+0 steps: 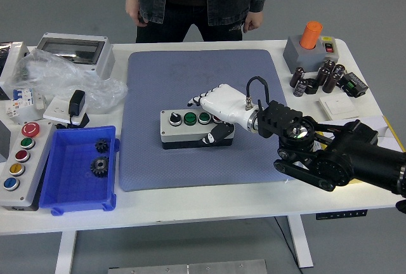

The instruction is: Pick up the button,place it on the desk,press the button,press the button

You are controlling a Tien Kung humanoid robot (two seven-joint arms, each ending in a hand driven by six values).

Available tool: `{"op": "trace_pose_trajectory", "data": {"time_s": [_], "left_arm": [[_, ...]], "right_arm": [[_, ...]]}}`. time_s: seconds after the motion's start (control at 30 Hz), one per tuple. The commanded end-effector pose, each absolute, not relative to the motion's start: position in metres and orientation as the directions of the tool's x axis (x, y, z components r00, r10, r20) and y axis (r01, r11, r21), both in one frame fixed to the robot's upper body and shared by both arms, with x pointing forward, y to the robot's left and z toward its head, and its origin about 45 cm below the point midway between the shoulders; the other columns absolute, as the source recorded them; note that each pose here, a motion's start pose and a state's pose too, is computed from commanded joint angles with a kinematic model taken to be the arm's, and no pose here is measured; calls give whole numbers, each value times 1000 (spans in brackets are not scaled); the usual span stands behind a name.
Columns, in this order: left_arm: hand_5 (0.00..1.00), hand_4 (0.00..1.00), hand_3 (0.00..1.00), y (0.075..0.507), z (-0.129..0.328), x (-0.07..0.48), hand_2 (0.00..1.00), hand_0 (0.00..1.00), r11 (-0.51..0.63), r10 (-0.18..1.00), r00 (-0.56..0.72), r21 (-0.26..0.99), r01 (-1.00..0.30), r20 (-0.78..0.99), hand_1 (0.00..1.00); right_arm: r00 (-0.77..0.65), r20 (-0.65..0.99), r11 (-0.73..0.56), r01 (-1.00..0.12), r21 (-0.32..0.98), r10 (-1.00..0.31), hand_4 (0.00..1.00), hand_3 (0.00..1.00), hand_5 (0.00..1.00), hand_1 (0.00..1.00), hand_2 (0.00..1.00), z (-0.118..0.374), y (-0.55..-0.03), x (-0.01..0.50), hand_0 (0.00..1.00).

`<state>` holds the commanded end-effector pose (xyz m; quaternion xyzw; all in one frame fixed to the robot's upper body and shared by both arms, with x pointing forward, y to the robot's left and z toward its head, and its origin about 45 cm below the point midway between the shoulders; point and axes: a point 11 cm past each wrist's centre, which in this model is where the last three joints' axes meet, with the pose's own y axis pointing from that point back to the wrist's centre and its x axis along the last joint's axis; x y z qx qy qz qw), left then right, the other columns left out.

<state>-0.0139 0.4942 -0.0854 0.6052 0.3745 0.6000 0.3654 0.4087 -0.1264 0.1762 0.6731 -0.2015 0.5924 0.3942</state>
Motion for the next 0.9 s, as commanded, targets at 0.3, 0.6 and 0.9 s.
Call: {"op": "trace_pose_trajectory", "data": {"time_s": [0.3,0.6,0.9], "left_arm": [[388,558,606,494,-86,-15,586,607,-452,892,-2,892,14,452,618],[381,542,606,492,-87,-19,585,606,-450,893,-5,893,19,450,619],[383,538,607,493,-86,-18,584,608,-452,892,-7,892,13,452,618]], "right_arm": [[261,962,-592,-764,258,83,998,943,545,675,871,208,-147,405,569],[181,983,-506,-846,169,25,998,996,854,669,916,241,-193,386,578],[210,968,-446,-859,250,138,968,945,802,653,847,248,-193,356,570]]}}
